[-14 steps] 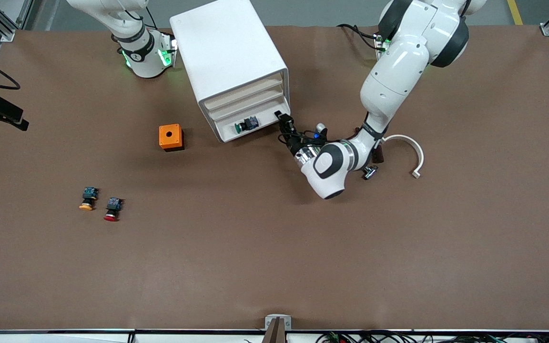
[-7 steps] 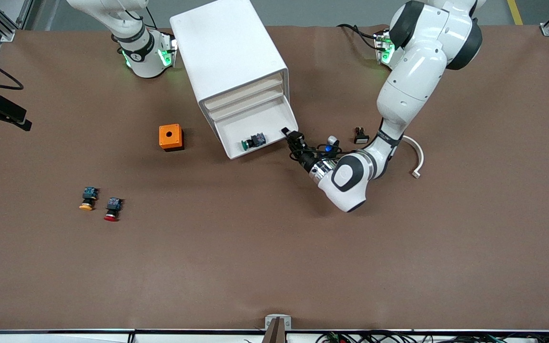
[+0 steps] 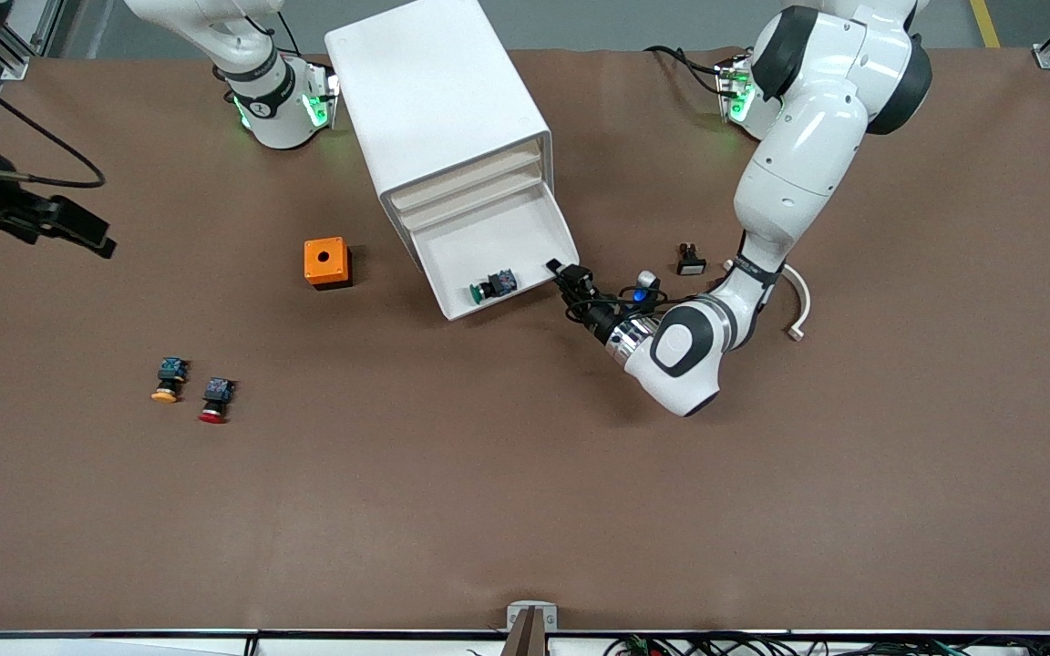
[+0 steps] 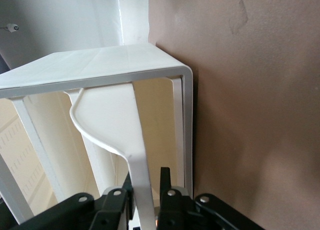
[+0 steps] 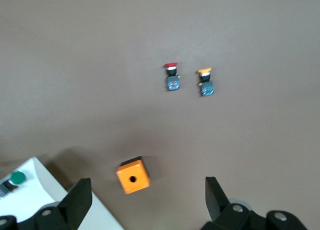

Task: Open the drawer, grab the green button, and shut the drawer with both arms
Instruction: 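Hold the open drawer with the left gripper while the right gripper reaches in, then grasp the green mushroom button inside the drawer with the right gripper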

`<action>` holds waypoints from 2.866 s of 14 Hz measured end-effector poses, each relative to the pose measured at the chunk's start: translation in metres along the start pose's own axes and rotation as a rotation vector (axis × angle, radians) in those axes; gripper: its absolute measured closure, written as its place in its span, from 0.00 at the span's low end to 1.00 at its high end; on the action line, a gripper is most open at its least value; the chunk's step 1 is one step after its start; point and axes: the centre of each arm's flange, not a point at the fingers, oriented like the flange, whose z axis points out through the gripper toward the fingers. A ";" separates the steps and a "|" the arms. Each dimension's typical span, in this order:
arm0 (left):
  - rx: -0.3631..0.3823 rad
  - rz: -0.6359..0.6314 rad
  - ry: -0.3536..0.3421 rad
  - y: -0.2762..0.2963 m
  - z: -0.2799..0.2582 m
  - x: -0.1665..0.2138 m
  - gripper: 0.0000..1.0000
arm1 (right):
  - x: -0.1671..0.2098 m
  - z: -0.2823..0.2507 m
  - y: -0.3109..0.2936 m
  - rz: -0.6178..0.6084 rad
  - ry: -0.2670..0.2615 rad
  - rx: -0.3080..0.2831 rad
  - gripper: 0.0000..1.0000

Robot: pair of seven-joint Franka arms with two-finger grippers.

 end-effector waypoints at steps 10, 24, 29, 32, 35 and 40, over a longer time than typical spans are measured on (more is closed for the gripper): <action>-0.099 0.512 -0.045 -0.020 -0.041 -0.025 0.00 | -0.032 0.066 -0.140 0.390 -0.138 0.012 0.00; -0.431 1.262 0.243 -0.066 -0.145 -0.035 0.00 | -0.143 0.260 -0.336 0.726 -0.099 0.070 0.00; -0.557 1.330 0.480 -0.093 -0.131 -0.058 0.00 | -0.179 0.304 -0.355 0.740 -0.081 0.083 0.00; -0.628 1.383 0.576 -0.107 -0.123 -0.072 0.00 | -0.184 0.318 -0.363 0.752 -0.072 0.097 0.00; -0.708 1.428 0.682 -0.135 -0.140 -0.076 0.00 | -0.191 0.337 -0.370 0.748 -0.067 0.094 0.00; -0.842 1.479 0.796 -0.160 -0.160 -0.084 0.00 | -0.197 0.348 -0.376 0.755 -0.063 0.096 0.00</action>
